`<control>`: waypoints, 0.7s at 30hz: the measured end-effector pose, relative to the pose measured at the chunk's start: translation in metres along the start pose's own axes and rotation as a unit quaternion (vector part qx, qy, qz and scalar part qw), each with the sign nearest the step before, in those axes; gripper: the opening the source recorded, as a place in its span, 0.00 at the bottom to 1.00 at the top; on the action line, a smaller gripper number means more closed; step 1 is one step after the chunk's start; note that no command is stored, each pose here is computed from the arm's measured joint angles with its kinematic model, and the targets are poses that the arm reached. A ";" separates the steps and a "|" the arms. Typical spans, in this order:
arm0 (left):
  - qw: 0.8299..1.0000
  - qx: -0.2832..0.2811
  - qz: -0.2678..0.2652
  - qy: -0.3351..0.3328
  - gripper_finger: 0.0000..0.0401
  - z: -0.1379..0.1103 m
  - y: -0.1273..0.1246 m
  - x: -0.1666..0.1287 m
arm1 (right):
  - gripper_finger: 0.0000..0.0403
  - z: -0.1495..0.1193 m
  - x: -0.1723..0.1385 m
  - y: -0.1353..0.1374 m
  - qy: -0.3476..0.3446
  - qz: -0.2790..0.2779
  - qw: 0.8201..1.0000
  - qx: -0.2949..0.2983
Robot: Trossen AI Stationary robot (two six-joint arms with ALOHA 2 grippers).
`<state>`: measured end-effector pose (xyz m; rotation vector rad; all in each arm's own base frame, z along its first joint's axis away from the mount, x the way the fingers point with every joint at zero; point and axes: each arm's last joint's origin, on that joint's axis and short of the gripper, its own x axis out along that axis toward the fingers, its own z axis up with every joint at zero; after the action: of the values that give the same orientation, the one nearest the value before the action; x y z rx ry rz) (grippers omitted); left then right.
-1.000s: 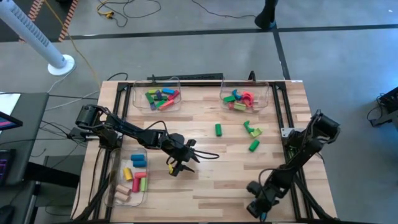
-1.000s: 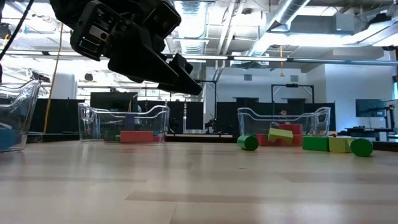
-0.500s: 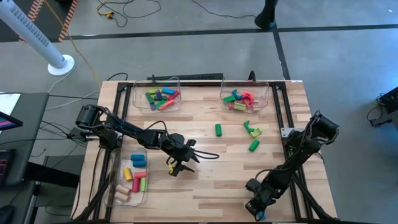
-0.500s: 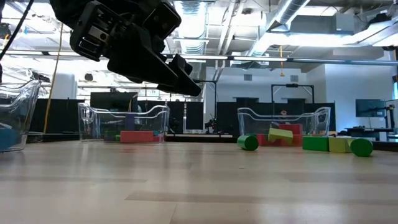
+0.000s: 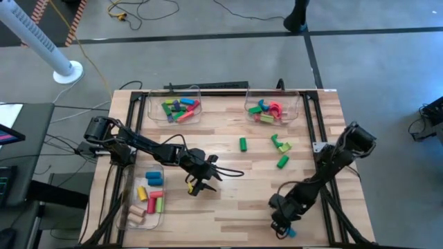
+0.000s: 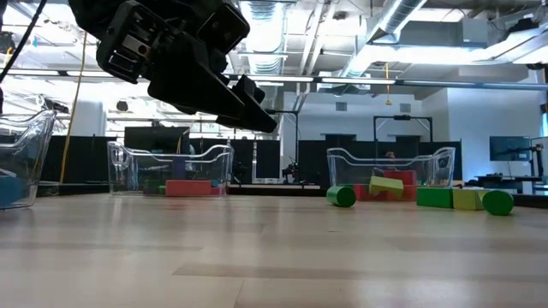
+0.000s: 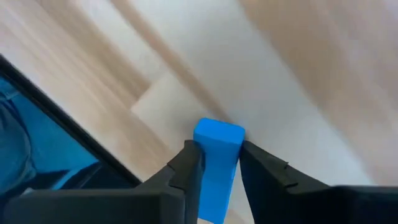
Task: Sort blocks by size
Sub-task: Put the blue rectangular block into the top left transparent bin
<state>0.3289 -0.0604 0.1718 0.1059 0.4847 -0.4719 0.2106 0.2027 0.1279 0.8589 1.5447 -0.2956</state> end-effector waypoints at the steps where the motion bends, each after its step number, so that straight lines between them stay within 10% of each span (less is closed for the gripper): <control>1: 1.000 0.000 0.000 0.000 0.53 0.000 0.000 0.000 | 0.32 0.004 -0.001 -0.001 -0.002 -0.003 1.000 -0.004; 21: 1.000 0.000 0.000 0.001 0.53 0.000 0.000 0.000 | 0.31 0.078 -0.028 -0.034 0.001 -0.079 0.994 -0.074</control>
<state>0.3288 -0.0602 0.1717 0.1057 0.4866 -0.4716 0.2444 0.1205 0.1295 0.6215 1.6179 -0.2910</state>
